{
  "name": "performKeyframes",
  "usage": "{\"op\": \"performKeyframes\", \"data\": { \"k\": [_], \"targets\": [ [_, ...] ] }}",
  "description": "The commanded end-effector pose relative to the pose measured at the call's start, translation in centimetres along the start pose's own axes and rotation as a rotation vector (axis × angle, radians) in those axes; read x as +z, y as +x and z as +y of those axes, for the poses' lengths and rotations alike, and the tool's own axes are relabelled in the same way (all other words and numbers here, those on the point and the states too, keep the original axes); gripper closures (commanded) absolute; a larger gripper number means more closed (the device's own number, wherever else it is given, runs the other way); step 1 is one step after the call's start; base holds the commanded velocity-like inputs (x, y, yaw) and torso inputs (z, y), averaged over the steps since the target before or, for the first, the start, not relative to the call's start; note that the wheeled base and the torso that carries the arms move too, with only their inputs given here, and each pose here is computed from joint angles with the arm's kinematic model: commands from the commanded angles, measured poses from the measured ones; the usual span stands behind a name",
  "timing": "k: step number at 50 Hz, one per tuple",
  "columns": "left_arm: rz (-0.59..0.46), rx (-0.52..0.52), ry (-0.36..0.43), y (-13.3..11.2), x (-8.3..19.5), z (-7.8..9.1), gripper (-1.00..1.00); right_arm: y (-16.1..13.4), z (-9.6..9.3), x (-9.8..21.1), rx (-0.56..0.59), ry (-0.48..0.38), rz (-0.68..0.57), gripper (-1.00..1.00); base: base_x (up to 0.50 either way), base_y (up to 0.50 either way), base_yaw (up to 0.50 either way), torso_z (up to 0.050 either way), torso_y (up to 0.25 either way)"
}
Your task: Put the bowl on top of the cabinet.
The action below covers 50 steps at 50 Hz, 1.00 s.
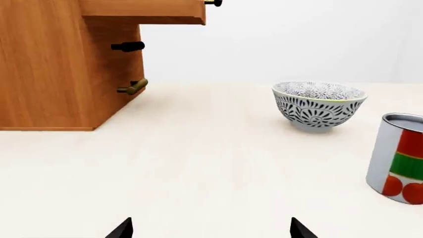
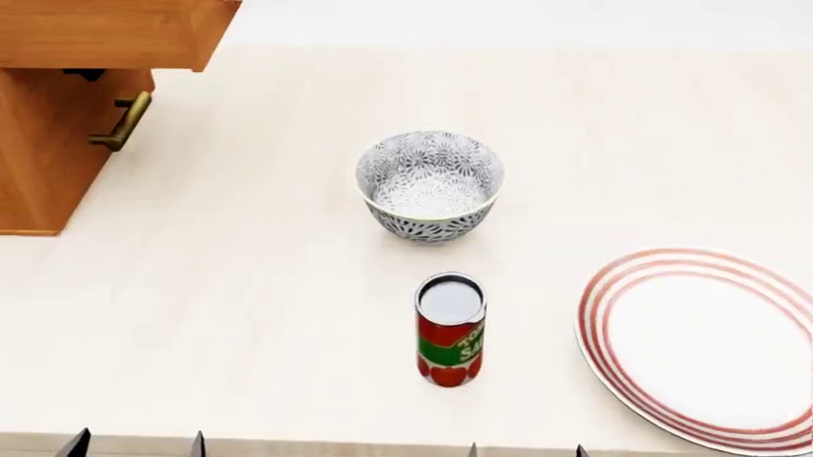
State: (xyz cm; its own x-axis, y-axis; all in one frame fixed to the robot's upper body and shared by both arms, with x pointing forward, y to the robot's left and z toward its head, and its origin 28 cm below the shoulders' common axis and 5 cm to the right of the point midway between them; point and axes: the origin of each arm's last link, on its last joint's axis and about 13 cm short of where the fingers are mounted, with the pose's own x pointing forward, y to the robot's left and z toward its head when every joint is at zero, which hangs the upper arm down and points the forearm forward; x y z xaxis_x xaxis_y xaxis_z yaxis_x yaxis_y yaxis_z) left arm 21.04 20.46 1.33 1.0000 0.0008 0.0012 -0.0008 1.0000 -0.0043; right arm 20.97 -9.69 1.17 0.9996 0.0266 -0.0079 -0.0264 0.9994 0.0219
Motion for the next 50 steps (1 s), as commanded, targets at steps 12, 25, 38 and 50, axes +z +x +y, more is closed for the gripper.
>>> {"op": "performKeyframes", "data": {
  "k": [12, 25, 38, 50],
  "targets": [
    [-0.001, 0.005, 0.001, -0.04, 0.01, 0.12, -1.00, -0.02, 0.07, -0.13, 0.001, -0.012, 0.004, -1.00, 0.00, 0.50, 0.00, 0.000, 0.000],
    [-0.001, 0.004, 0.000, -0.03, 0.02, 0.11, -1.00, -0.03, 0.08, -0.01, 0.004, -0.015, 0.006, -1.00, 0.00, 0.50, 0.00, 0.000, 0.000],
    [0.000, 0.003, 0.004, -0.02, 0.02, 0.08, -1.00, 0.01, 0.19, -0.10, 0.016, -0.025, 0.006, -1.00, 0.00, 0.50, 0.00, 0.000, 0.000],
    [0.000, 0.003, 0.003, -0.04, 0.04, 0.09, -1.00, 0.02, 0.19, -0.12, 0.017, -0.024, 0.006, -1.00, 0.00, 0.50, 0.00, 0.000, 0.000]
  ]
}}
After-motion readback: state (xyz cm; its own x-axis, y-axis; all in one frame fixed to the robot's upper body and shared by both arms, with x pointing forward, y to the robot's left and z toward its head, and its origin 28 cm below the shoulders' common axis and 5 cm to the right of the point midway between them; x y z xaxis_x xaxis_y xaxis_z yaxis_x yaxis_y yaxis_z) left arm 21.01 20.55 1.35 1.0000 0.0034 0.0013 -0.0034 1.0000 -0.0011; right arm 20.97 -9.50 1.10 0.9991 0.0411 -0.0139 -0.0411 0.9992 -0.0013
